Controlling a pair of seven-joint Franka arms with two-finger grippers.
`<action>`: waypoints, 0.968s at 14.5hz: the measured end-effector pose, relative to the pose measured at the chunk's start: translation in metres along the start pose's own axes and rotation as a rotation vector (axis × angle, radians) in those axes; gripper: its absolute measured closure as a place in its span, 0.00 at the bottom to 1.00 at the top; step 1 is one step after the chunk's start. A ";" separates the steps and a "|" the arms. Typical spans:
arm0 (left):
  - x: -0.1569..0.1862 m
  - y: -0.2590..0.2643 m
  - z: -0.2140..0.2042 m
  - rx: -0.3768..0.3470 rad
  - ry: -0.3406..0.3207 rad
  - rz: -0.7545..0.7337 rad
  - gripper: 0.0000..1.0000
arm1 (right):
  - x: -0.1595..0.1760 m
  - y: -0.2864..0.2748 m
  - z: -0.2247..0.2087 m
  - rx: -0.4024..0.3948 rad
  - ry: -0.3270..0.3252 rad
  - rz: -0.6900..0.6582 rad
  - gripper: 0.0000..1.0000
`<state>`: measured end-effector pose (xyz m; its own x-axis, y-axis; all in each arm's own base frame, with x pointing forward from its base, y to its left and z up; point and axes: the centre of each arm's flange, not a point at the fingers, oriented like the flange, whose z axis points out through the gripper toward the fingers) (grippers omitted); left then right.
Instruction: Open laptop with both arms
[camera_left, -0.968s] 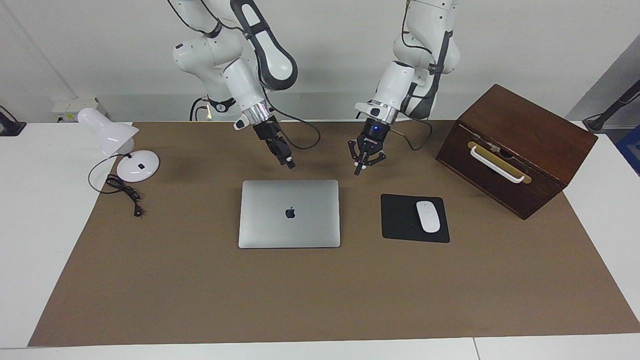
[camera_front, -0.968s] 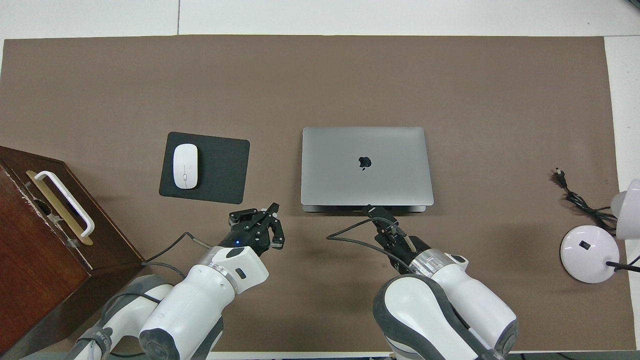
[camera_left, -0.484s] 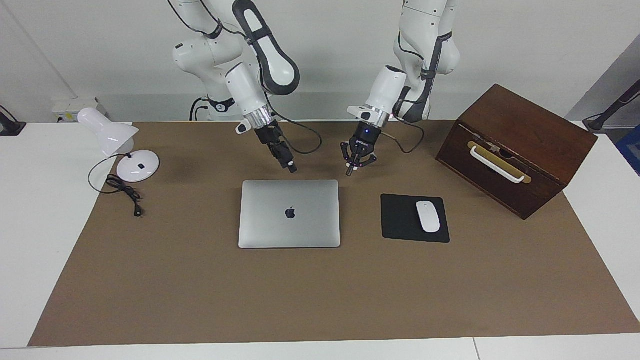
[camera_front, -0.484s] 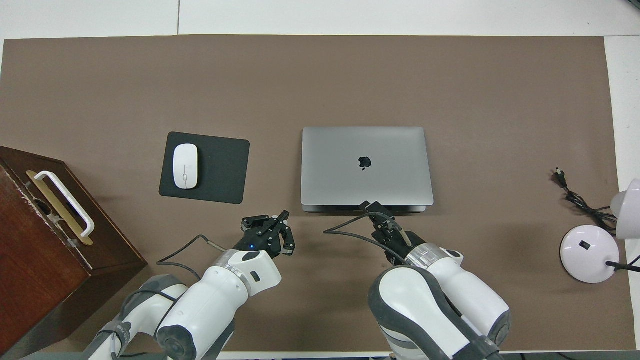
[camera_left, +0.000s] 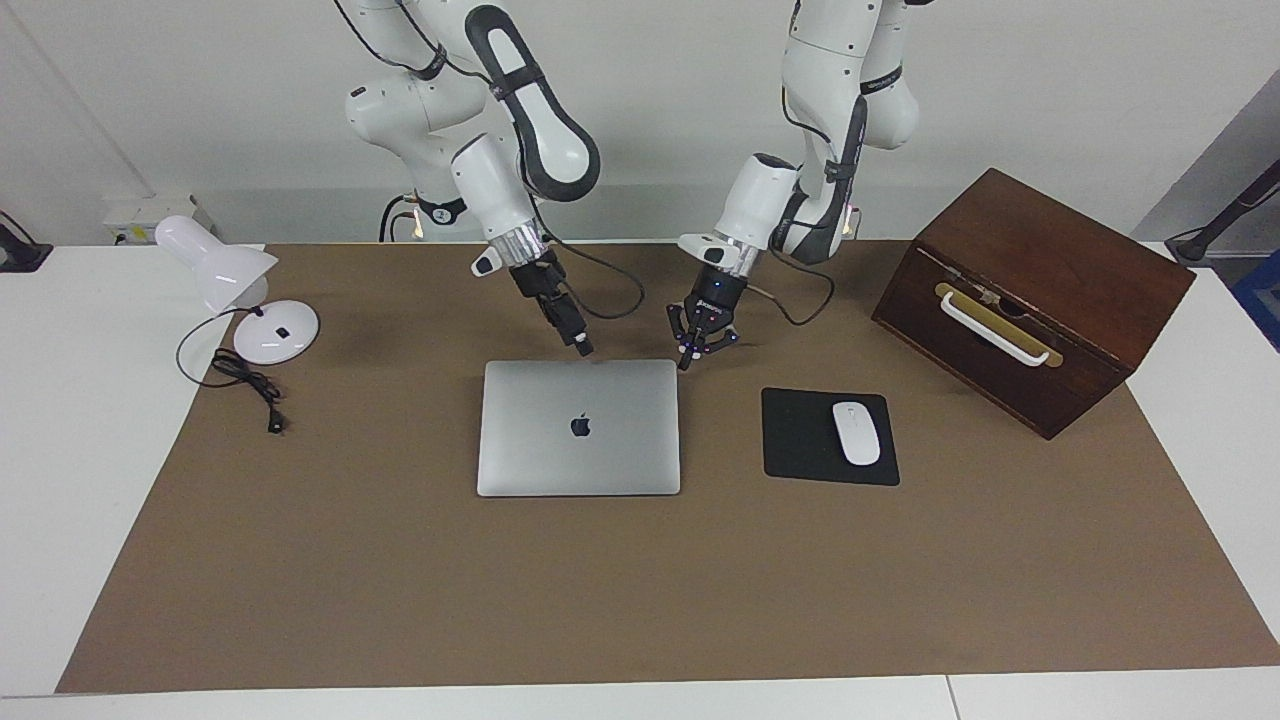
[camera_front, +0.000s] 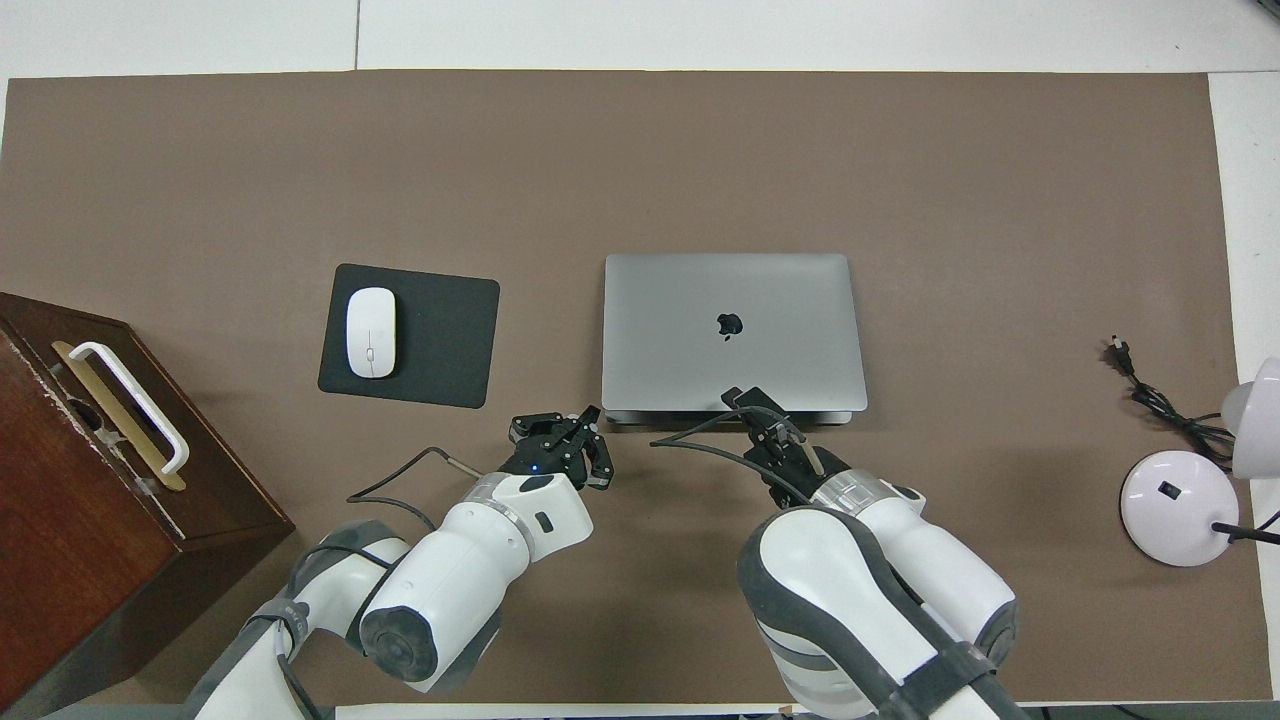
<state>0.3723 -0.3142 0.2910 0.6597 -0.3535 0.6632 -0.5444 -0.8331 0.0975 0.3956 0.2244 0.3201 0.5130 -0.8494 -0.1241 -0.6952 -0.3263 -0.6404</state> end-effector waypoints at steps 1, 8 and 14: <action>0.003 0.000 0.004 0.000 0.002 0.000 0.99 | 0.002 -0.002 0.000 0.003 0.003 0.005 0.00; 0.007 0.001 0.021 0.004 -0.004 0.002 0.99 | 0.009 -0.015 0.010 0.017 0.005 0.025 0.00; 0.010 0.006 0.033 -0.001 -0.005 0.009 0.99 | 0.009 -0.025 0.022 0.022 0.000 0.035 0.00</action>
<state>0.3925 -0.3362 0.2739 0.6573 -0.3633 0.6603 -0.5509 -0.8295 0.0921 0.4291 0.2339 0.3184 0.4885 -0.8601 -0.1472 -0.7015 -0.2868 -0.6525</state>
